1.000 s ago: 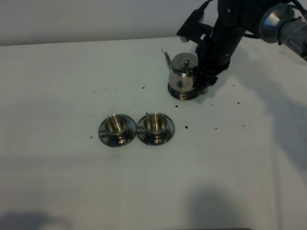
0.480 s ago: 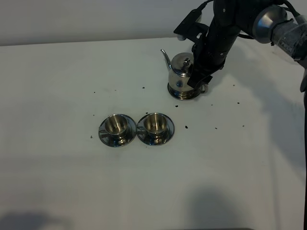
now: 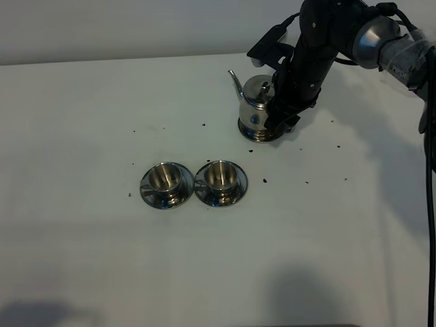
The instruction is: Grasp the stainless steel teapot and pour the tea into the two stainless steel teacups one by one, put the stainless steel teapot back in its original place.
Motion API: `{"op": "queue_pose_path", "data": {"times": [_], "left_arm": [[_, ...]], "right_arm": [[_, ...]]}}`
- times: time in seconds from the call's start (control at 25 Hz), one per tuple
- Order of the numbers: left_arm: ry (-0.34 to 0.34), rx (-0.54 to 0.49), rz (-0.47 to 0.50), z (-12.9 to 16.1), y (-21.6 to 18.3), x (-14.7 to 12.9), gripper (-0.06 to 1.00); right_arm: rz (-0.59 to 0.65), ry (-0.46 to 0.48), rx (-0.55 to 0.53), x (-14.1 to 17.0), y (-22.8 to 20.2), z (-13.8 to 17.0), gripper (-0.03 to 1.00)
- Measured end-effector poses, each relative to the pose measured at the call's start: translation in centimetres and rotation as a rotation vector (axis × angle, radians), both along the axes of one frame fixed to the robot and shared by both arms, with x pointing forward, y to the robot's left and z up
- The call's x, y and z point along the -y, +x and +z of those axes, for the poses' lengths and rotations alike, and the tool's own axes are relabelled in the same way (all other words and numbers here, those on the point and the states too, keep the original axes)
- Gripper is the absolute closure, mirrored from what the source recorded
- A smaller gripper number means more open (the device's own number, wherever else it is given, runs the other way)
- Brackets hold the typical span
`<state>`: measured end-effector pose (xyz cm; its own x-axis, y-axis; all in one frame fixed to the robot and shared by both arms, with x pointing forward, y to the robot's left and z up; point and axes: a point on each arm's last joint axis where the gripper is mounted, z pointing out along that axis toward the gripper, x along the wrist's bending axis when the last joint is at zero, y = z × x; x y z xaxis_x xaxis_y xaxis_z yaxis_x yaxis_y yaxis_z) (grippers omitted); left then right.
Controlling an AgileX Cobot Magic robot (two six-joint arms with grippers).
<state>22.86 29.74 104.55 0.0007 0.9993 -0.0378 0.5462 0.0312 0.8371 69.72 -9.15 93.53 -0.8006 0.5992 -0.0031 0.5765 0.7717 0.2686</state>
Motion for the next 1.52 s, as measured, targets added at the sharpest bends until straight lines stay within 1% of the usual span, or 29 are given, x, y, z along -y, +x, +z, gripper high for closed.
{"op": "queue_pose_path", "data": {"times": [0.36,0.6,0.8,0.96,1.24,1.52], "left_arm": [[0.000,0.000,0.000,0.0,0.0,0.0,0.58],[0.000,0.000,0.000,0.0,0.0,0.0,0.58],[0.000,0.000,0.000,0.0,0.0,0.0,0.58],[0.000,0.000,0.000,0.0,0.0,0.0,0.58],[0.000,0.000,0.000,0.0,0.0,0.0,0.58],[0.000,0.000,0.000,0.0,0.0,0.0,0.58]], "right_arm": [[-0.023,-0.002,-0.009,0.0,0.0,0.2,0.47],[-0.038,0.010,0.018,0.0,0.4,1.3,0.47],[-0.045,0.010,0.020,0.0,0.4,1.3,0.47],[-0.051,0.012,0.022,0.0,0.5,1.3,0.50],[-0.054,0.012,0.021,-0.1,0.5,1.1,0.59],[-0.054,0.008,0.011,-0.1,0.5,0.7,0.60]]}}
